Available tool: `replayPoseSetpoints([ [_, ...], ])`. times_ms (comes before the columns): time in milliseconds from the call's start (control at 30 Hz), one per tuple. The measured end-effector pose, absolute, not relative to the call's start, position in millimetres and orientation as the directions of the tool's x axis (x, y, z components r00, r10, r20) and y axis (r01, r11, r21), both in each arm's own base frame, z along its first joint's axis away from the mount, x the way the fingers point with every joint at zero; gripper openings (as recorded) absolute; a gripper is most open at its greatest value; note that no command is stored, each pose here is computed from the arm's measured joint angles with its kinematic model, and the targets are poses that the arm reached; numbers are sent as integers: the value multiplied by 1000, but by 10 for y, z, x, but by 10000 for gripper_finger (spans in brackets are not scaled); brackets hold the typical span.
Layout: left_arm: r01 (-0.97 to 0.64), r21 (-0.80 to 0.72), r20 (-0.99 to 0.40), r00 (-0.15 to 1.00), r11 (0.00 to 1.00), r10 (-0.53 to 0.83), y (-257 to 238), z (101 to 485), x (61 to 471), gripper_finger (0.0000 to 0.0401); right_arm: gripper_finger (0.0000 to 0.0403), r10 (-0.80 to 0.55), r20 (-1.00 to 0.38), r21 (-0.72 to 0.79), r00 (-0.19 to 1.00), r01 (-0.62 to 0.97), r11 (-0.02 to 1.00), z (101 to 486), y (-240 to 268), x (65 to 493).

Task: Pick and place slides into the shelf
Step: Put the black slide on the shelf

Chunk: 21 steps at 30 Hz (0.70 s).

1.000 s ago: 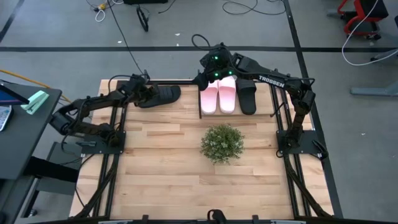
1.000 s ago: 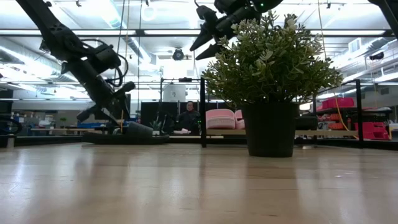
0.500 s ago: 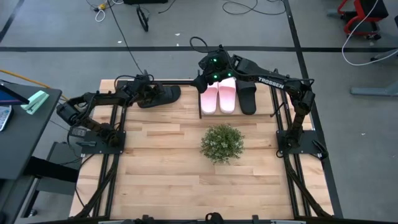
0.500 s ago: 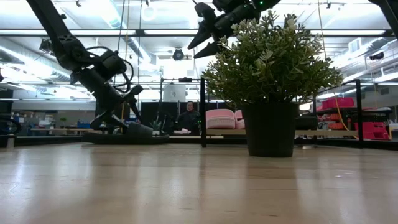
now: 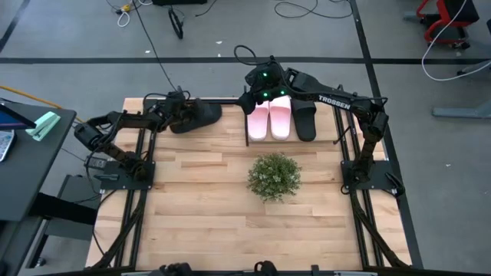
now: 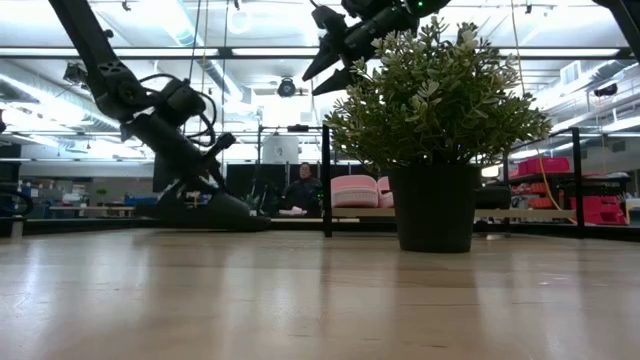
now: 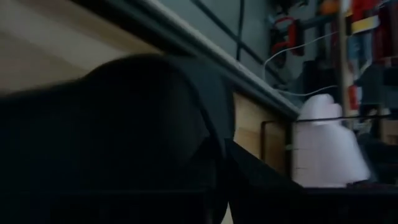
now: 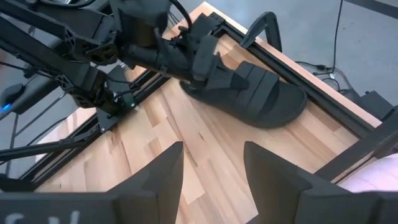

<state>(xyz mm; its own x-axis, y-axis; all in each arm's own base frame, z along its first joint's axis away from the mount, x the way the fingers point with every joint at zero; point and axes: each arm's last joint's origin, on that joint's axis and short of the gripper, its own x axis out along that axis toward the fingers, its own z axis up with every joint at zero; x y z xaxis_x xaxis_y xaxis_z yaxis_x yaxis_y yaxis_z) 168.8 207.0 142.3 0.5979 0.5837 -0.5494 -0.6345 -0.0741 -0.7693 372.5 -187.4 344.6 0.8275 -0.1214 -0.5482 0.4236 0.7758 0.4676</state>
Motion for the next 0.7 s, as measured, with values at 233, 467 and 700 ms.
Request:
replayPoseSetpoints([
  [233, -438, -898, -269, 627, 46, 732, 2130, 1727, 1791, 13, 174, -184, -556, 456, 810, 483, 748, 3444, -1909, 3711],
  [467, -263, -917, 109, 557, 300, 823, 2087, 2221, 1852, 13, 174, -225, -524, 487, 821, 506, 712, 3477, -2005, 3686],
  [700, -264, -880, 225, 503, 396, 835, 1940, 2573, 1973, 13, 174, -293, -309, 452, 905, 411, 792, 3688, -2126, 3734],
])
